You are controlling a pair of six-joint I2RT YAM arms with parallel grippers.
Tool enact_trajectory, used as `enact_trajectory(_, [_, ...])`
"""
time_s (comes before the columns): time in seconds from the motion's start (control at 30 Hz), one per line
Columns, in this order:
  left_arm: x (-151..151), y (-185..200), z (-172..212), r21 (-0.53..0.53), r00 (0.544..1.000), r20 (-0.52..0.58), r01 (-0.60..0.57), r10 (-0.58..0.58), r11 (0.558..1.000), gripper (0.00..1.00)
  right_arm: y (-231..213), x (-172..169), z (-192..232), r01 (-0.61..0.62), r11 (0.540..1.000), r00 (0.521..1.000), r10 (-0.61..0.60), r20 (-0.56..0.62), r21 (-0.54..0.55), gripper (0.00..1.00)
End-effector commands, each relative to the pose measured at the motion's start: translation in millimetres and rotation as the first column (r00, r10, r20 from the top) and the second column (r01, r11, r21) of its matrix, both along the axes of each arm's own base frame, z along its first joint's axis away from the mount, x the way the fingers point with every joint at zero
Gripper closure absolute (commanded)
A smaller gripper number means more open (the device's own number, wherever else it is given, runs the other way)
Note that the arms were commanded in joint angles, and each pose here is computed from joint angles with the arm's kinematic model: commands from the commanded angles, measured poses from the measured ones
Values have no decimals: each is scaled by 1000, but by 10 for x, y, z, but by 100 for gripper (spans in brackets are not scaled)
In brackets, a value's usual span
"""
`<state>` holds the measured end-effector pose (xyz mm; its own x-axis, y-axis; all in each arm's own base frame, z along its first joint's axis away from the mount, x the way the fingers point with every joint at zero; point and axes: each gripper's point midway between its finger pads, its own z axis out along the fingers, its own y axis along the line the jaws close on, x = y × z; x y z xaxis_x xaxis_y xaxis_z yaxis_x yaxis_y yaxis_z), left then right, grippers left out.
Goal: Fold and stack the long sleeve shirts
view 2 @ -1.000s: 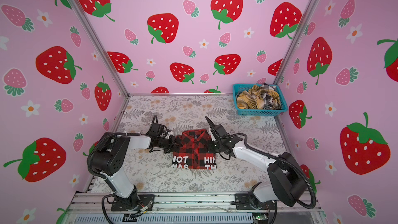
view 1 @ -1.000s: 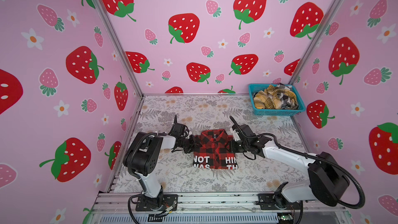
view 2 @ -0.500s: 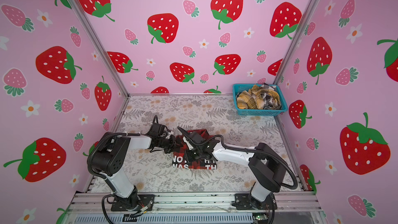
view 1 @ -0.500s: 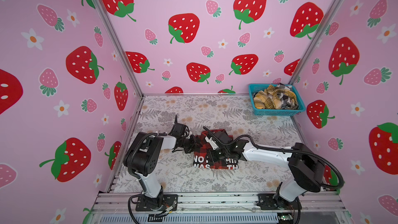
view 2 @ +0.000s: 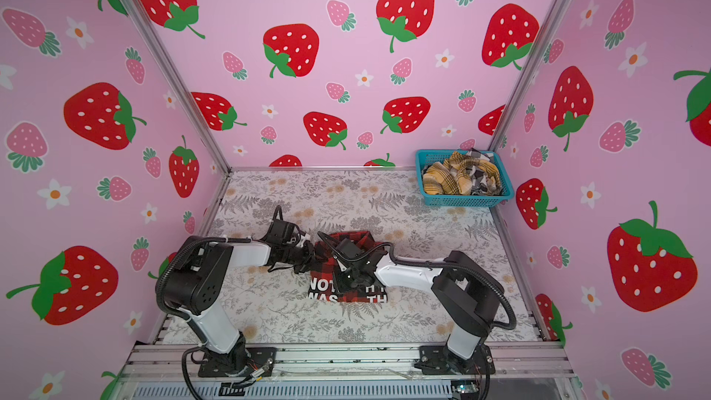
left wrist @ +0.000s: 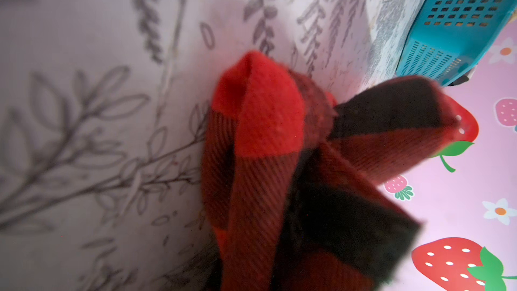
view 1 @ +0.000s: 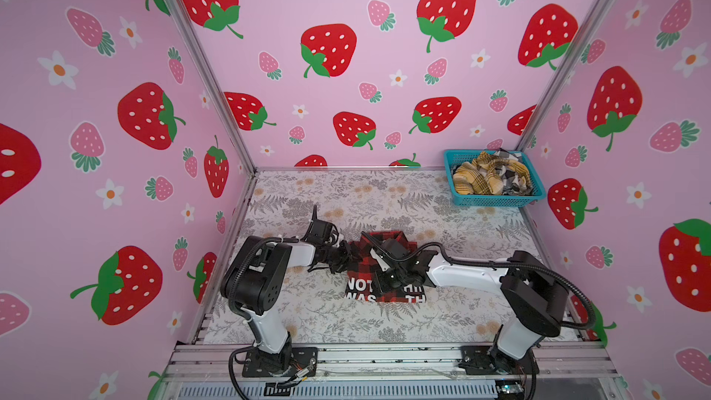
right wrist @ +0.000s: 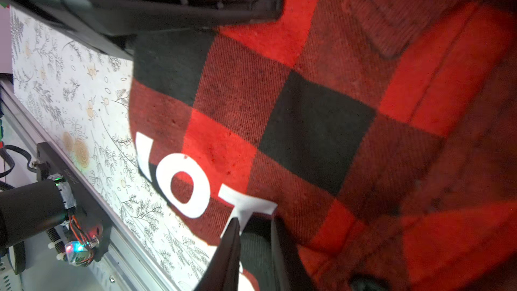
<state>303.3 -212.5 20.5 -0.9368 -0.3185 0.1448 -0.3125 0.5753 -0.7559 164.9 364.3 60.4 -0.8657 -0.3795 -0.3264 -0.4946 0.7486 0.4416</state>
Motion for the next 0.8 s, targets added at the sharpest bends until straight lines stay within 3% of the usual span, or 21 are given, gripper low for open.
enact_trajectory(0.0, [-130, 116, -173, 99, 997, -69, -13, 20, 995, 78, -189, 240, 311, 57, 998, 995, -58, 87, 12, 74])
enact_trajectory(0.3, [-130, 106, -168, 96, 998, -69, -4, 10, 995, 78, -936, 714, 332, 241, 970, 965, -242, 101, 20, 71])
enact_trajectory(0.77, [-157, 129, -162, 110, 997, -72, -1, 9, 994, 80, -1032, 696, -195, 251, 968, 968, -251, 25, -25, 74])
